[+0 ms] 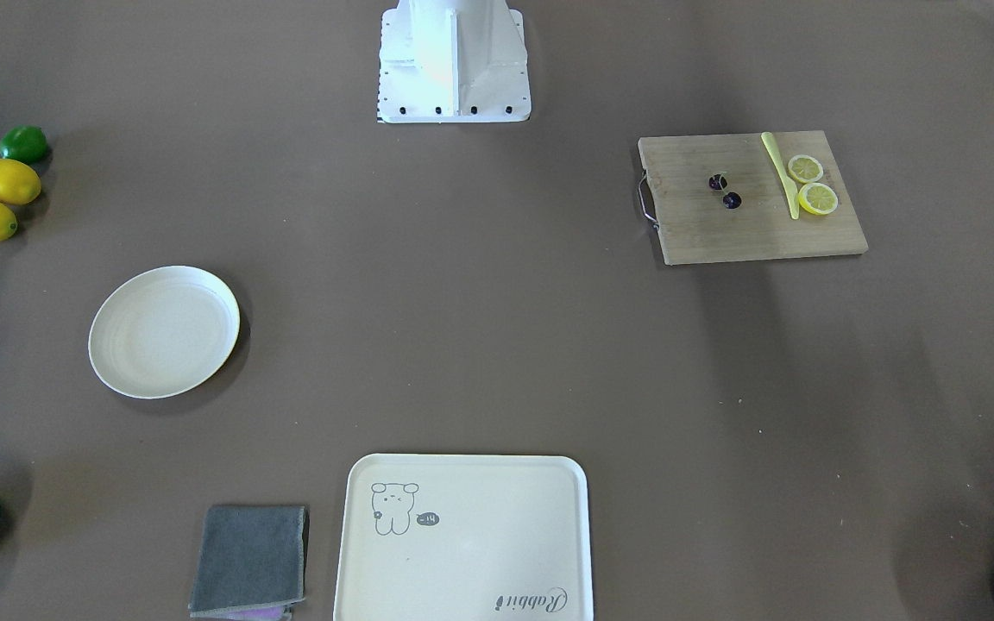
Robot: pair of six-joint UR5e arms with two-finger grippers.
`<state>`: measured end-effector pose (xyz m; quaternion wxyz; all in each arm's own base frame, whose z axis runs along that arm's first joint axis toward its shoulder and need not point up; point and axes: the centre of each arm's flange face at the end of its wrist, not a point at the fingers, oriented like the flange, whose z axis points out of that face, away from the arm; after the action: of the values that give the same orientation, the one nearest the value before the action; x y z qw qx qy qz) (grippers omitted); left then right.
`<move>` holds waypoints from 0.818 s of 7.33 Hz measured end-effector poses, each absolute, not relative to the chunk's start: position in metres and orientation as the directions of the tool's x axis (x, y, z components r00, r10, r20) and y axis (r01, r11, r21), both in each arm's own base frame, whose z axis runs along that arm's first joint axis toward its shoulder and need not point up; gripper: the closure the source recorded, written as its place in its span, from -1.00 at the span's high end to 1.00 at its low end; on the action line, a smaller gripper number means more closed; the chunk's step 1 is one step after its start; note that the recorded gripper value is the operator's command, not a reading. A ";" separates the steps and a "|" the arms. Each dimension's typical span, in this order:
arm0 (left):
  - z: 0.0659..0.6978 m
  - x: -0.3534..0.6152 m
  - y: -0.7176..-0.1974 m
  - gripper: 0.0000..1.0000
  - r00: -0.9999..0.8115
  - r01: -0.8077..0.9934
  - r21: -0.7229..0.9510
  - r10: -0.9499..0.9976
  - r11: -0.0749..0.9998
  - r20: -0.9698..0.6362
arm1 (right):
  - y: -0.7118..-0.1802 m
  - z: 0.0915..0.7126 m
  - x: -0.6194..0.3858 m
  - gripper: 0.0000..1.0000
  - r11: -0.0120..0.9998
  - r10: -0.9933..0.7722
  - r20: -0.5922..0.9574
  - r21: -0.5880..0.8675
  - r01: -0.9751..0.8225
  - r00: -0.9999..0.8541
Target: Place red cherry on plate
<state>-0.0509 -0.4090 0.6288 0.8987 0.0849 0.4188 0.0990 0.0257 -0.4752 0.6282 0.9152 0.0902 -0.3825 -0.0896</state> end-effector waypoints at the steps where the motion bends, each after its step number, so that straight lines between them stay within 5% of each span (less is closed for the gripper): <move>1: 0.631 -0.051 -0.406 0.95 0.631 -0.107 0.231 0.245 0.967 -0.736 | -0.475 0.628 0.025 1.00 0.967 -0.235 0.684 0.234 0.097 0.691; 6: 0.635 -0.037 -0.418 0.95 0.626 -0.137 0.224 0.260 0.965 -0.736 | -0.471 0.611 0.022 1.00 0.958 -0.265 0.699 0.271 0.096 0.664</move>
<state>-0.0370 -0.4183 0.6347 0.8986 0.0734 0.4183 0.1104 0.0217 -0.4713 0.6112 0.9061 0.1058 -0.3974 -0.0997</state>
